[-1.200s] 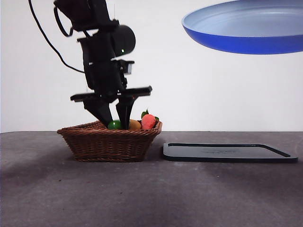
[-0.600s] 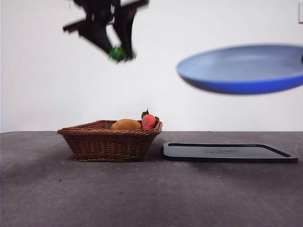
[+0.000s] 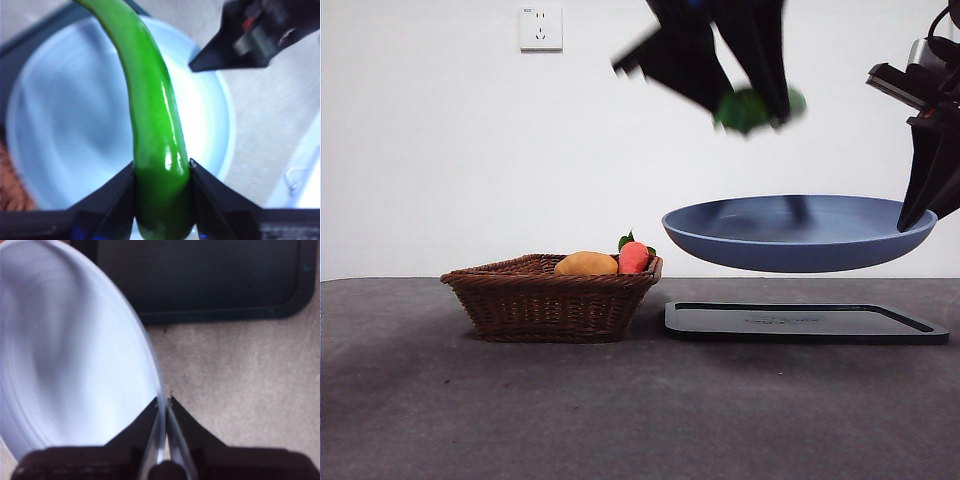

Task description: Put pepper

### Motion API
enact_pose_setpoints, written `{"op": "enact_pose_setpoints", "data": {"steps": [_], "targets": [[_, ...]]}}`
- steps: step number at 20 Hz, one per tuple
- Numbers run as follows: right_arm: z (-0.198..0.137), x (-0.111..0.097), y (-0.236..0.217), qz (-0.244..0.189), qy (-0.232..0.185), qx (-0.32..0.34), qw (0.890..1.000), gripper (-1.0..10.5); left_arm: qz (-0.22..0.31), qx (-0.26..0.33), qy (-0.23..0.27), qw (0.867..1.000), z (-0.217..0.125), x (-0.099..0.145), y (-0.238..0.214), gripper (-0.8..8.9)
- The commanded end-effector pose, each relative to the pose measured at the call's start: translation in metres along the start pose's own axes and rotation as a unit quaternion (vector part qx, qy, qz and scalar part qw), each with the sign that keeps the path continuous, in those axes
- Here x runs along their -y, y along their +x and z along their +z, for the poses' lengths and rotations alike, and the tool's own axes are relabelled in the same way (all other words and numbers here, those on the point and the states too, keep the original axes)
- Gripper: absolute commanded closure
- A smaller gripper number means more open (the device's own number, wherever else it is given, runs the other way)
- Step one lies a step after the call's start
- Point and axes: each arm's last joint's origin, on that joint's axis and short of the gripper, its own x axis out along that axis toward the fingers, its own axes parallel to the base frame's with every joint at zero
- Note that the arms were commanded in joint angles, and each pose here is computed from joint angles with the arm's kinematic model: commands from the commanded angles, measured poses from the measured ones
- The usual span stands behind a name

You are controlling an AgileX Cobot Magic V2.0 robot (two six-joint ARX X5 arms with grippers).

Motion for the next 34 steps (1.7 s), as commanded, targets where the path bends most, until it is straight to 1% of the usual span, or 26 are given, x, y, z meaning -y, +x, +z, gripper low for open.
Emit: {"op": "enact_pose_setpoints", "data": {"steps": [1,5,8,9,12,13,18,21,27,29,30,32,34], "targets": [[0.003,-0.001,0.0,0.004,0.007,-0.001,1.0,9.4,0.0,-0.023,0.024,0.999,-0.002,0.002,0.029,7.14],[0.002,-0.001,0.0,0.004,0.017,-0.003,1.0,9.4,0.002,-0.054,0.031,0.998,-0.01,-0.001,0.064,7.14],[0.001,-0.001,0.0,0.002,0.025,-0.009,1.0,9.4,0.002,-0.069,0.031,0.997,-0.015,-0.002,0.079,7.12],[0.001,-0.001,0.0,0.001,0.029,-0.011,1.0,9.4,0.002,-0.072,0.03,0.997,-0.015,-0.002,0.081,7.06],[0.0,0.0,0.0,0.0,0.034,-0.017,0.999,9.4,0.001,-0.067,0.033,0.997,-0.015,0.0,0.081,5.79],[-0.001,0.0,0.0,0.0,0.037,-0.019,0.999,9.4,0.0,-0.069,0.033,0.997,-0.015,0.0,0.081,5.66],[-0.003,0.0,0.0,-0.003,0.053,-0.028,0.998,9.4,-0.003,-0.084,0.034,0.996,-0.018,0.003,0.078,5.66],[-0.003,0.0,0.0,-0.005,0.064,-0.032,0.997,9.4,-0.004,-0.066,0.037,0.997,-0.012,0.005,0.059,5.66],[-0.001,0.0,0.0,-0.007,0.083,-0.019,0.996,9.4,-0.008,-0.007,0.043,0.999,0.0,0.01,-0.006,5.66],[0.003,0.001,0.003,-0.006,0.095,-0.007,0.995,9.4,-0.009,0.012,0.052,0.999,0.001,0.012,-0.034,5.66],[0.006,0.004,0.005,-0.014,0.102,-0.003,0.995,9.4,-0.01,0.025,0.058,0.998,0.0,0.013,-0.051,5.66],[0.015,0.008,0.012,-0.021,0.111,-0.007,0.994,9.4,-0.01,0.05,0.061,0.997,-0.002,0.015,-0.083,5.66],[0.028,0.013,0.018,-0.024,0.118,-0.009,0.993,9.4,0.005,0.073,0.067,0.995,-0.007,0.016,-0.115,5.66]]}}
